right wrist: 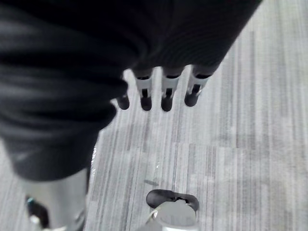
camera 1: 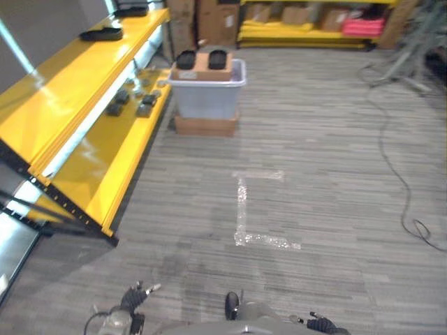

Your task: Move parts from the plastic box to the shelf.

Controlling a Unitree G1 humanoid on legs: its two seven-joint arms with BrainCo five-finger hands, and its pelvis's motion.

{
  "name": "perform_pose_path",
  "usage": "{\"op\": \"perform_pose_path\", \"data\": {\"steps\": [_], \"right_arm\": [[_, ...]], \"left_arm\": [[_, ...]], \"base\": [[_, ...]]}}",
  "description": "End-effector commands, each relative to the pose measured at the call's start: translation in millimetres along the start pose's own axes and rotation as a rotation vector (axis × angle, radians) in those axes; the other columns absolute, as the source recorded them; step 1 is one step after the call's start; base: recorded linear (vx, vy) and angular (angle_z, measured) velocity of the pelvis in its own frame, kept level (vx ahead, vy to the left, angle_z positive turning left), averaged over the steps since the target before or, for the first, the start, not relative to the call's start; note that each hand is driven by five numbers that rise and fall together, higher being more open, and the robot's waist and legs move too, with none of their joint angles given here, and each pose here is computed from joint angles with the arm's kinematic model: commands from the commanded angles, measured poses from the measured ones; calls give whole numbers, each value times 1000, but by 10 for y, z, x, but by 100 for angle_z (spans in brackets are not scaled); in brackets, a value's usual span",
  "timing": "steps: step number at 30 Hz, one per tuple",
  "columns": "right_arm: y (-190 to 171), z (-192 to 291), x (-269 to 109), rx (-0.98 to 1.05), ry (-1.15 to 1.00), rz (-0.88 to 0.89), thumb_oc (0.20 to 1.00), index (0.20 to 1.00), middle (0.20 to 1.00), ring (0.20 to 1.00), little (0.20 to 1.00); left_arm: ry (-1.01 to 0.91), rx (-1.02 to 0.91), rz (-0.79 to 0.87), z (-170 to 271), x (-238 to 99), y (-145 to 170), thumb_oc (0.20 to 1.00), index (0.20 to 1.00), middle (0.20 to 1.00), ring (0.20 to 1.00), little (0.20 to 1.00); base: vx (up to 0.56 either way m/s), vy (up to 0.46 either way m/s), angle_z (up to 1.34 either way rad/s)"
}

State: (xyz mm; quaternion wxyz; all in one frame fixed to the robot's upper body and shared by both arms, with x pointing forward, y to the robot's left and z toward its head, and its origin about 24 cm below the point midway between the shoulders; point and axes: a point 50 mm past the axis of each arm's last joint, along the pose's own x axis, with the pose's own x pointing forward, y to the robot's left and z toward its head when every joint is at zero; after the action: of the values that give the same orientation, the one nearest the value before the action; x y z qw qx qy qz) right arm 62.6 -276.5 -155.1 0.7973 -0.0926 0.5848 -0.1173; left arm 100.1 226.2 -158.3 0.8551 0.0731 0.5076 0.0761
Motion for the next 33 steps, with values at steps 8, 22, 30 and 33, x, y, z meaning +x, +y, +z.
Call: {"op": "perform_pose_path", "data": {"steps": [8,22,30,33], "right_arm": [[-340,541,9,51,-179,-92,1000,1000,1000,1000,1000],[31,513,31,34,-175,20,1000,1000,1000,1000,1000],[46,92,11,0,-31,24,1000,1000,1000,1000,1000],[17,58,8,5,-15,19,1000,1000,1000,1000,1000]], "left_arm": [[2,-7,56,47,20,169,1000,1000,1000,1000,1000],[-38,42,58,199,48,253,1000,1000,1000,1000,1000],[-47,87,33,240,62,167,1000,1000,1000,1000,1000],[-2,63,16,126,46,104,1000,1000,1000,1000,1000]], "base": [[420,124,-38],[321,179,-16],[485,-86,39],[357,-127,37]]}}
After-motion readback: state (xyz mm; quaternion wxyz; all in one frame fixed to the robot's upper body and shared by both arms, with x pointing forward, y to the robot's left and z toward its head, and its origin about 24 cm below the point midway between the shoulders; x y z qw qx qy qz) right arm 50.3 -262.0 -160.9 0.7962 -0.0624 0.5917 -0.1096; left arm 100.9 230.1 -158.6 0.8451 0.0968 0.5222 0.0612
